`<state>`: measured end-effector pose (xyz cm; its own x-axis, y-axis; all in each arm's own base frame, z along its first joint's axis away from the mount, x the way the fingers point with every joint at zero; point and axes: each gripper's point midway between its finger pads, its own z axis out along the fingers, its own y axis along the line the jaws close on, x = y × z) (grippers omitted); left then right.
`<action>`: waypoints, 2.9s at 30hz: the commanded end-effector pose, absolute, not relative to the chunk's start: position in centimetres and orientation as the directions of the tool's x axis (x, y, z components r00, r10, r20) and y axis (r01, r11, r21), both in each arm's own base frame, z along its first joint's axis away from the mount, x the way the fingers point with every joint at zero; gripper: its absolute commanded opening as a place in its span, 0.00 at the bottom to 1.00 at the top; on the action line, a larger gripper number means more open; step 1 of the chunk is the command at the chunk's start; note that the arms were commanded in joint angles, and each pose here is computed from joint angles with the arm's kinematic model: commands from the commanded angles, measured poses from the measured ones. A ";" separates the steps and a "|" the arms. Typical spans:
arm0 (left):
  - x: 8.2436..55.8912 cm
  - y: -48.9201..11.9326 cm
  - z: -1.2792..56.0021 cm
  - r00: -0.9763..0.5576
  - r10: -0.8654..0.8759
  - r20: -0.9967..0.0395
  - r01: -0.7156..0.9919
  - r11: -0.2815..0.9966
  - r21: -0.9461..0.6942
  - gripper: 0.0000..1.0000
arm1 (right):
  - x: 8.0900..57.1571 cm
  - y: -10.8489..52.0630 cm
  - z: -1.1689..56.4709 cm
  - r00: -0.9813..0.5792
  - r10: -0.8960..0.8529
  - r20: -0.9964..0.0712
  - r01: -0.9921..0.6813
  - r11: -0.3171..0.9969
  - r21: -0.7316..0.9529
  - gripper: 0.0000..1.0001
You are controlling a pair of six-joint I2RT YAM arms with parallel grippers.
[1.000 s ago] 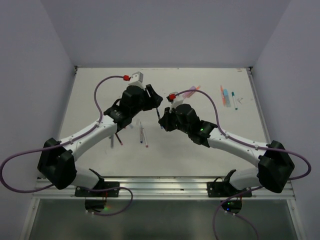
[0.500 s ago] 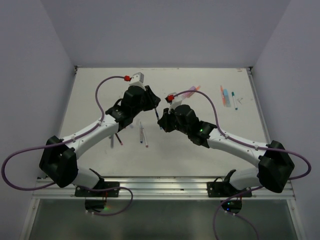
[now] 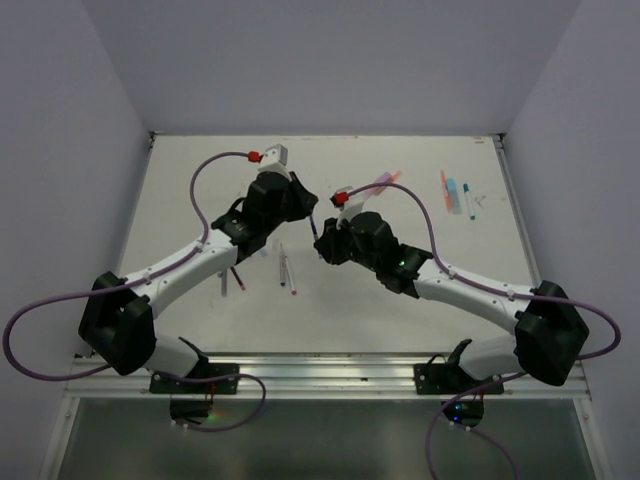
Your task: Open the pen caps
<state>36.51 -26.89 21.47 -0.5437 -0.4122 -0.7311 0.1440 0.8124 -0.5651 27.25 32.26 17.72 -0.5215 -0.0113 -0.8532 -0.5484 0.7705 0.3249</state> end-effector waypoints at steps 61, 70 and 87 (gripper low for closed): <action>40.0 -15.0 48.4 0.223 -0.617 -0.755 0.267 0.784 -0.561 0.00 | 26.3 33.4 8.9 -0.574 -0.152 -0.804 -0.610 0.734 0.298 0.00; 39.0 -14.8 34.3 -0.125 -0.468 -0.875 0.075 0.875 -0.479 0.01 | 27.4 33.6 9.7 -0.650 -0.082 -0.756 -0.498 0.797 0.342 0.00; 33.2 -13.5 7.6 -0.733 -0.226 -0.642 -0.096 0.968 -0.231 0.14 | 27.4 35.7 5.3 -0.771 -0.084 -0.631 -0.403 0.833 0.380 0.00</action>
